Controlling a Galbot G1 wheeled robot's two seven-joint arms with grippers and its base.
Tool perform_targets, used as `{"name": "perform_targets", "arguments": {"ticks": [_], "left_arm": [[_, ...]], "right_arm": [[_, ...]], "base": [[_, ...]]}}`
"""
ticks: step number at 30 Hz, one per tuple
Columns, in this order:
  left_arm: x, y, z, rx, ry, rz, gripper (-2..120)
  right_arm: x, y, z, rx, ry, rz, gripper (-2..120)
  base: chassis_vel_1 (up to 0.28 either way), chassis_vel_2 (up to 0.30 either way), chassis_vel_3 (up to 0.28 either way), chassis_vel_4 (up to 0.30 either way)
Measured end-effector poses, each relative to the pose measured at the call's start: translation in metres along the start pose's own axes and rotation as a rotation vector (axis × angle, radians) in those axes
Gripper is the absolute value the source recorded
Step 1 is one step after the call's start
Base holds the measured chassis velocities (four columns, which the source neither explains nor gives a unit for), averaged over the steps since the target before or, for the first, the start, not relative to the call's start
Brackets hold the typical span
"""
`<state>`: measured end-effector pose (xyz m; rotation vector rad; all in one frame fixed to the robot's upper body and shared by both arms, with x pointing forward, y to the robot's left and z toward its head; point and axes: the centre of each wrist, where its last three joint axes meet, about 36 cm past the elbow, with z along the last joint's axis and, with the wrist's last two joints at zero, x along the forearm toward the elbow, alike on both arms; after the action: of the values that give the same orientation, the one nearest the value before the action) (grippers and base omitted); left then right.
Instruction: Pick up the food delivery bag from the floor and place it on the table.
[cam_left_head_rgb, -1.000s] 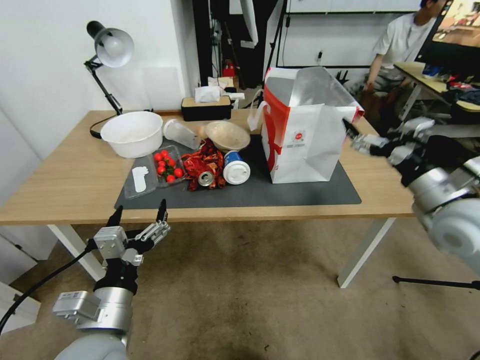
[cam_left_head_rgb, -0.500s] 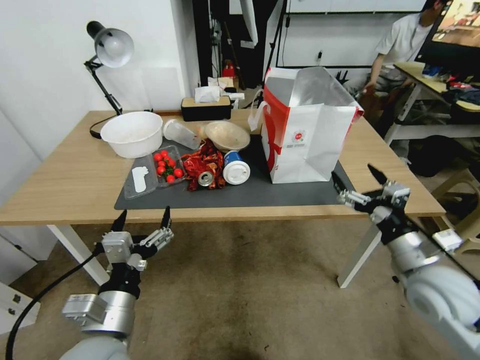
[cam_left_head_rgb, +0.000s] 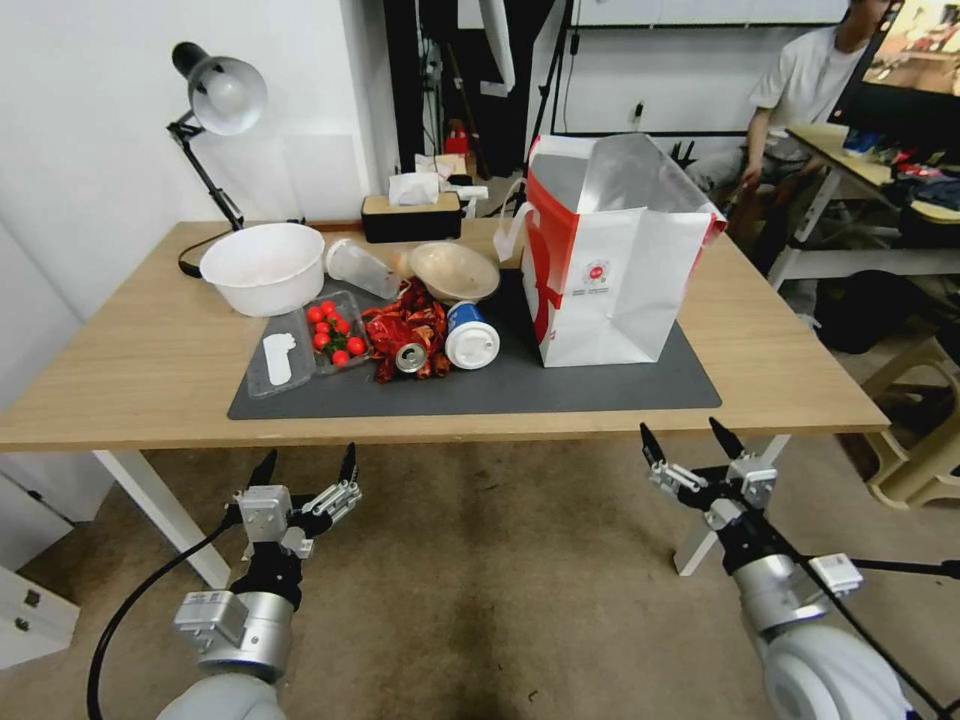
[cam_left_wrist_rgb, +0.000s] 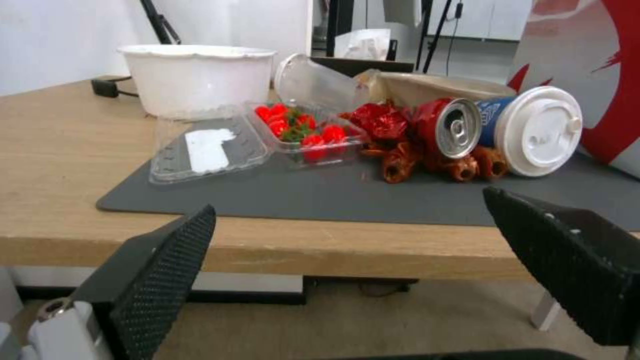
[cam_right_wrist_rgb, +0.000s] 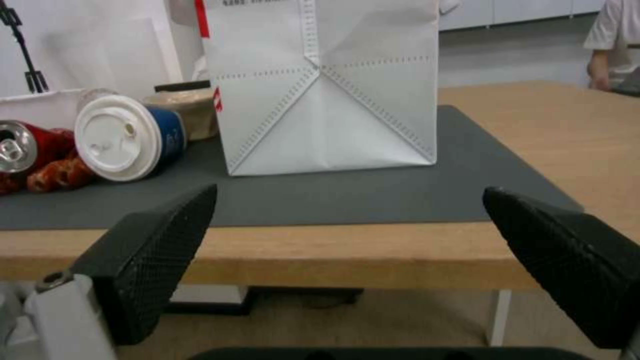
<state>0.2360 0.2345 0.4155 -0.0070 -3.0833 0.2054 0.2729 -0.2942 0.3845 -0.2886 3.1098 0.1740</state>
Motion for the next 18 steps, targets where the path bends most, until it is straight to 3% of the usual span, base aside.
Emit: {"name": "perform_targets", "arguments": {"ticks": [18], "left_arm": [[0.0014, -0.0022, -0.0026, -0.003, -0.009, 0.001, 100]], "right_arm": [[0.0076, 0.0033, 0.0033, -0.017, 0.02, 0.001, 100]], "base": [[0.0, 0.0, 0.0, 0.0]]}}
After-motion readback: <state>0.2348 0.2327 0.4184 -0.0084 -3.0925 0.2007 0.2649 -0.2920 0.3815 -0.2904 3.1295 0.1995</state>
